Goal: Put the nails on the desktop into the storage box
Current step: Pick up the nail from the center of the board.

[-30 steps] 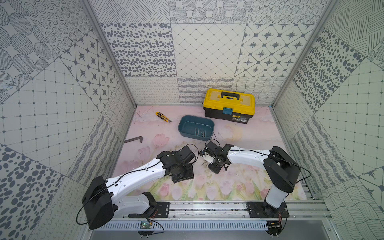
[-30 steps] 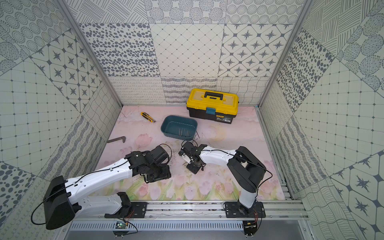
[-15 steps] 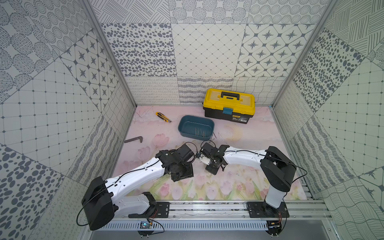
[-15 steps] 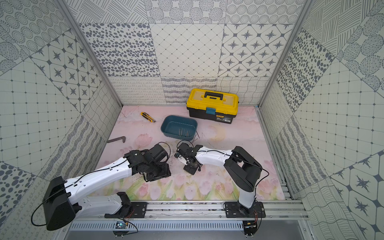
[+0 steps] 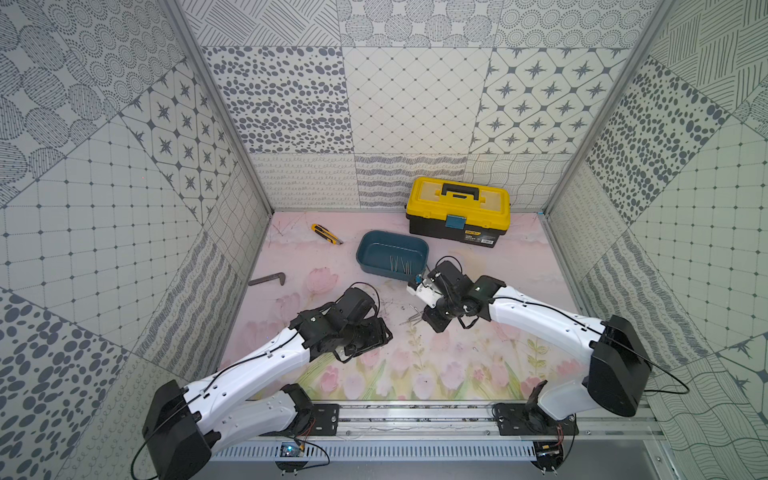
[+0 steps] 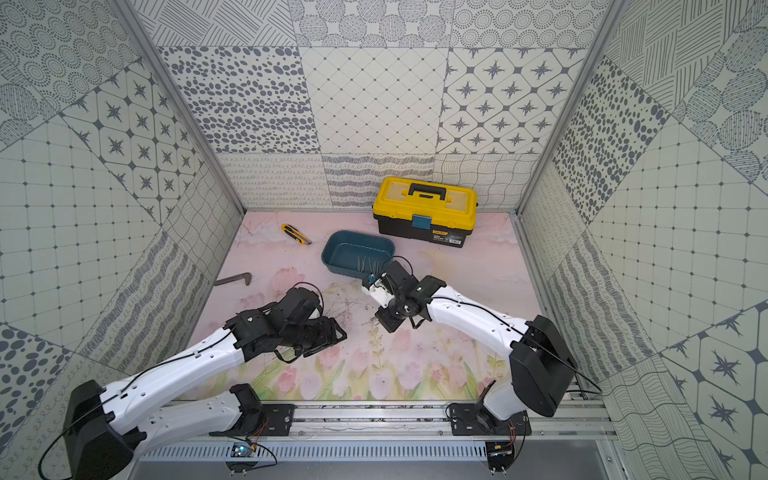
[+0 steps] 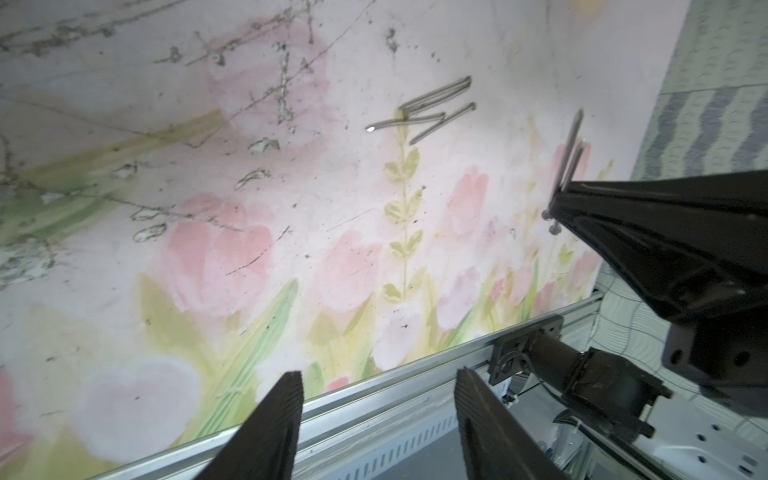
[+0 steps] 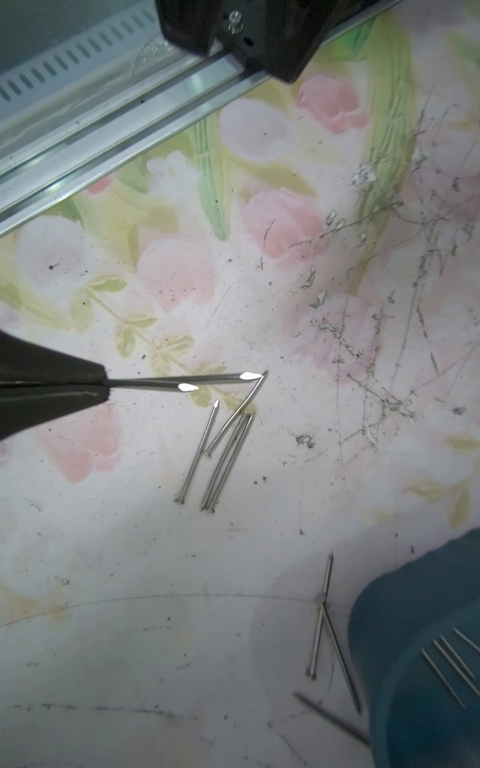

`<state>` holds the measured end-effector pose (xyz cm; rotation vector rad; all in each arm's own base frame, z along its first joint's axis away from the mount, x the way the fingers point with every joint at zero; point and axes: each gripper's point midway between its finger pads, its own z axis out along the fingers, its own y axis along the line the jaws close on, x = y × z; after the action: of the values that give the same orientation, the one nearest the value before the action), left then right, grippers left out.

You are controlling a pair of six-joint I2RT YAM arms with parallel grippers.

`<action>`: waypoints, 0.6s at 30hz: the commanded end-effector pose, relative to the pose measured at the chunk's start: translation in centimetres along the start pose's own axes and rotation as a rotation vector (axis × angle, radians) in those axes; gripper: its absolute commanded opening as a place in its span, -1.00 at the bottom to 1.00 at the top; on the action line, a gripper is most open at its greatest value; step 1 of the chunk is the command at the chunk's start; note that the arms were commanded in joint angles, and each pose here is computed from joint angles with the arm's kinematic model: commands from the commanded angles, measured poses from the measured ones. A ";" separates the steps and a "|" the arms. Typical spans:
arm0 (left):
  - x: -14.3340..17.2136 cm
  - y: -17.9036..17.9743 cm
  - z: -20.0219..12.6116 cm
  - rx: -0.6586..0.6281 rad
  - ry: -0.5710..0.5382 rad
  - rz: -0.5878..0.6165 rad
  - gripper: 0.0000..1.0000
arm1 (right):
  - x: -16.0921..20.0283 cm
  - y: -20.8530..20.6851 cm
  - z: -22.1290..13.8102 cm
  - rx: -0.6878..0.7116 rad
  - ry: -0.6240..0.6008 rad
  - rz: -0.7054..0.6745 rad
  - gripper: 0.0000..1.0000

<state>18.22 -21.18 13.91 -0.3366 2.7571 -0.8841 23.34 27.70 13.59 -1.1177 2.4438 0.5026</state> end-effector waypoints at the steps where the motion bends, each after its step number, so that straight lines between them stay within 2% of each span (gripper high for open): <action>1: -3.5 -7.3 -2.2 0.370 -0.133 -0.002 0.27 | -1.7 0.7 -2.5 -0.129 -0.101 0.129 -1.00; 4: -4.6 -8.8 -2.8 0.424 -0.166 0.014 0.27 | -3.1 -0.7 -4.0 -0.183 -0.174 0.256 -1.00; 8: -6.8 -10.4 -3.1 0.497 -0.198 -0.001 0.28 | -5.6 -1.9 -5.4 -0.259 -0.255 0.355 -1.00; 11: -9.0 -11.9 -3.7 0.600 -0.219 -0.031 0.29 | -7.4 -2.0 -6.3 -0.335 -0.307 0.411 -1.00; 18: -12.8 -16.7 -5.2 0.794 -0.179 0.053 0.29 | -11.2 -0.9 -8.1 -0.529 -0.409 0.479 -1.00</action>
<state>29.40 -25.44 21.82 -0.4309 2.2954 -1.4159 28.66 28.55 22.14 -0.5033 2.3709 1.2469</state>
